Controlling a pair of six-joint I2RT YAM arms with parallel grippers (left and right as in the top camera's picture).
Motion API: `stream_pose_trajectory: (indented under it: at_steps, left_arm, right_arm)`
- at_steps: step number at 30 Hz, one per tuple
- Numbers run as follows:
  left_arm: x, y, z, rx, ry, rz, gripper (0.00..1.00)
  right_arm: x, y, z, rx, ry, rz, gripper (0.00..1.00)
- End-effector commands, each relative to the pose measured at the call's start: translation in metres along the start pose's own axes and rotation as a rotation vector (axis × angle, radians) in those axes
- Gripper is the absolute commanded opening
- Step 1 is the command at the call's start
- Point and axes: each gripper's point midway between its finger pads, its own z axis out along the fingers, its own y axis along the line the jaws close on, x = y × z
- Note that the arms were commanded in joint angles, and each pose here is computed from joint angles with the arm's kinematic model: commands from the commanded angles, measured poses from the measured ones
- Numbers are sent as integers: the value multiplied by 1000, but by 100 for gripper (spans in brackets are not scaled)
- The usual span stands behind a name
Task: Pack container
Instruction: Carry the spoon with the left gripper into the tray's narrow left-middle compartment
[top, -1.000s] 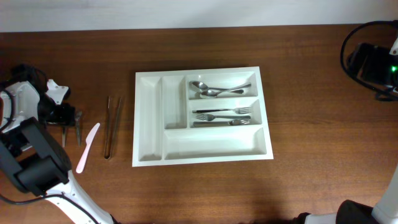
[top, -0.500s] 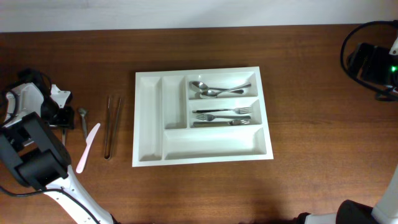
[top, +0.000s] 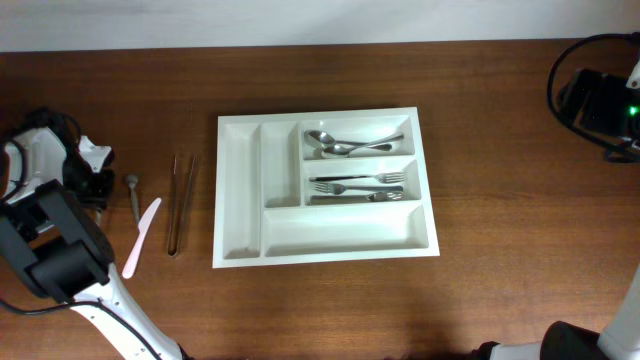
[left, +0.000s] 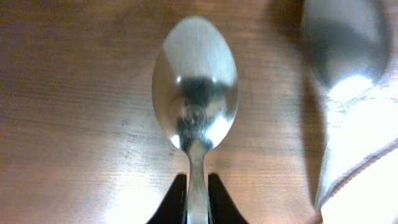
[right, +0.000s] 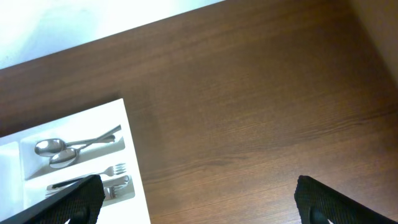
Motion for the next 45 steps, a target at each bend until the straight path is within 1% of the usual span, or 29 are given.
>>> stream_pose_trajectory:
  at_steps: [1,4,6,9,12,14,15,17,18,21,24,27,30,34,36,39,42,43,44,45]
  left_arm:
    - [-12,12,-46,-29,-53,-73,2]
    - [-14,3,-95,-20,-76,-106,2]
    - [-19,-18,-131,23,-128,-78,2]
    - [-34,-56,-181,80,-252,-9,2]
    - [-45,-96,-213,78,-334,77,2]
    - [-50,-120,-221,81,-353,103,2]
    - [-54,-133,-224,90,-358,88,2]
    - [-59,-163,-224,114,-349,54,2]
    - [-60,-181,-224,122,-344,66,2]
    - [-69,-223,-223,129,-359,152,2]
    - [-79,-268,-219,142,-387,207,2]
    - [-87,-309,-206,154,-405,250,2]
    - [-90,-338,-181,156,-385,228,2]
    - [-90,-363,-141,158,-345,179,2]
    - [-88,-367,-128,156,-330,165,2]
    - [-83,-361,-113,121,-300,103,2]
    - [-78,-359,-106,114,-271,78,2]
    - [-76,-359,-104,112,-262,79,5]
    - [-74,-358,-103,110,-253,80,11]
    - [-72,-358,-101,108,-247,80,19]
  right_arm:
    - [-2,1,-8,-7,-21,-3,99]
    - [-2,1,-8,-7,-21,-3,99]
    - [-2,1,-8,-7,-21,-3,99]
    - [-2,1,-8,-7,-21,-3,99]
    - [-2,1,-8,-7,-21,-3,99]
    - [-2,1,-8,-7,-21,-3,99]
    - [-2,1,-8,-7,-21,-3,99]
    - [-2,1,-8,-7,-21,-3,98]
    - [-2,1,-8,-7,-21,-3,99]
    - [-2,1,-8,-7,-21,-3,99]
    - [-2,1,-8,-7,-21,-3,99]
    - [-2,1,-8,-7,-21,-3,99]
    - [-2,1,-8,-7,-21,-3,99]
    - [-2,1,-8,-7,-21,-3,99]
    - [-2,1,-8,-7,-21,-3,99]
    - [-2,1,-8,-7,-21,-3,99]
    - [-2,2,-8,-7,-21,-3,99]
    - [-2,1,-8,-7,-21,-3,99]
    - [-2,1,-8,-7,-21,-3,99]
    - [-2,1,-8,-7,-21,-3,99]
